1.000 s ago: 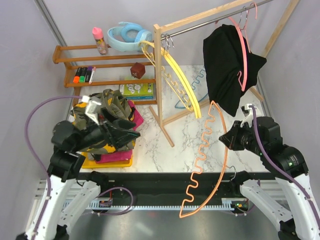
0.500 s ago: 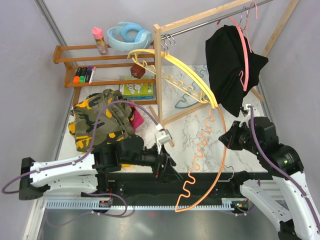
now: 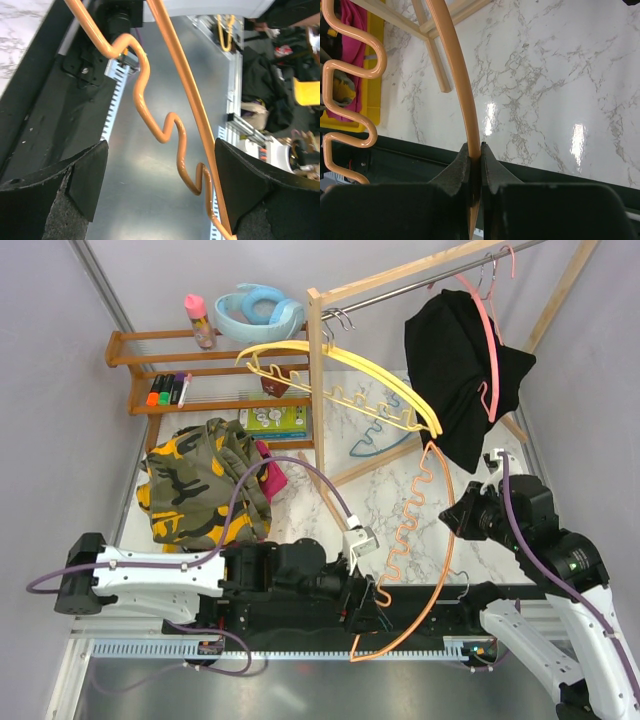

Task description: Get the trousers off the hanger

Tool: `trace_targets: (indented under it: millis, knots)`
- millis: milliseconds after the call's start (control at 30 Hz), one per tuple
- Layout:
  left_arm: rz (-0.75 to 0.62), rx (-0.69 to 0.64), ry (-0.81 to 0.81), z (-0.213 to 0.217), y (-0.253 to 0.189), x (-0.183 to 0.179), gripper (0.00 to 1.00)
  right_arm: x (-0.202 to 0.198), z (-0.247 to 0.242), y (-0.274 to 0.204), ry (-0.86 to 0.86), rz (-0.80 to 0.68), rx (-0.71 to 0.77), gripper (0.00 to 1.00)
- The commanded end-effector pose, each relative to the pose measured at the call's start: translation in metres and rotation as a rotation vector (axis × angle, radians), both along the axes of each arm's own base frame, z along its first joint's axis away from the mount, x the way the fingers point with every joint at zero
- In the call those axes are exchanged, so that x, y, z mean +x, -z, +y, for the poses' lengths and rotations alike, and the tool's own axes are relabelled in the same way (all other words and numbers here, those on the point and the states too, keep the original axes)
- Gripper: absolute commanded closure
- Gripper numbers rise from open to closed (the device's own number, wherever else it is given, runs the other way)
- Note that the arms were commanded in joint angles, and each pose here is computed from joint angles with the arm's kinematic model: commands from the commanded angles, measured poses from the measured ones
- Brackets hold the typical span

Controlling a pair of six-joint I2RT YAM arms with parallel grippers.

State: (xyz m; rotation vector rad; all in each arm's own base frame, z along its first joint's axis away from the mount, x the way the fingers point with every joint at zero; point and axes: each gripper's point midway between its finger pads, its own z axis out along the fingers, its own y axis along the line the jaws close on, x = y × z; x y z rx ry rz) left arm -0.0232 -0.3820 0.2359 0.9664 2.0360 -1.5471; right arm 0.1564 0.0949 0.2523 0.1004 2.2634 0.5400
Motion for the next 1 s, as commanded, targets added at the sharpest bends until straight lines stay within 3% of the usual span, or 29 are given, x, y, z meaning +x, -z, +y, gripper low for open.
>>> trace_targets:
  millis: [0, 33, 100, 133, 233, 400, 433, 533, 633, 700, 767, 967]
  knots:
    - [-0.088, -0.033, -0.192, 0.014, -0.034, 0.017, 0.06, 0.010, -0.005, -0.020, 0.040, -0.067, 0.002, 1.00]
    - [-0.149, -0.020, -0.301, 0.021, -0.032, 0.037, 0.06, 0.011, -0.008, -0.014, 0.057, -0.052, -0.018, 1.00]
    - [-0.223, 0.008, -0.362, 0.037, -0.034, 0.040, 0.03, 0.012, -0.010, -0.004, 0.067, -0.012, -0.039, 1.00]
    - [-0.320, 0.031, -0.486, 0.048, -0.036, 0.062, 0.01, 0.010, -0.011, 0.003, 0.073, 0.015, -0.049, 1.00]
    - [-0.561, 0.072, -0.619, 0.067, -0.053, 0.085, 0.00, 0.012, -0.012, 0.013, 0.086, 0.050, -0.069, 1.00]
    - [-0.964, 0.103, -0.483, 0.041, -0.077, 0.078, 0.05, 0.023, -0.029, 0.028, 0.225, 0.142, -0.139, 1.00]
    - [-1.136, 0.170, -0.419, 0.032, -0.068, 0.076, 0.06, 0.022, -0.028, 0.032, 0.234, 0.164, -0.135, 1.00]
    - [-1.342, 0.148, -0.357, 0.009, -0.070, 0.057, 0.10, 0.020, -0.019, 0.049, 0.228, 0.251, -0.113, 1.00]
    - [-1.346, 0.077, -0.244, -0.012, -0.068, 0.033, 0.12, 0.019, -0.017, 0.050, 0.228, 0.278, -0.113, 1.00]
    - [-1.349, 0.104, -0.174, -0.021, -0.056, 0.025, 0.07, 0.018, -0.017, 0.045, 0.232, 0.274, -0.109, 1.00]
    - [-1.391, 0.176, -0.134, -0.030, -0.036, 0.023, 0.01, 0.016, -0.015, 0.040, 0.222, 0.271, -0.092, 1.00]
    - [-1.559, 0.415, -0.046, -0.043, 0.003, 0.031, 0.03, 0.006, -0.006, 0.038, 0.201, 0.287, -0.026, 1.00]
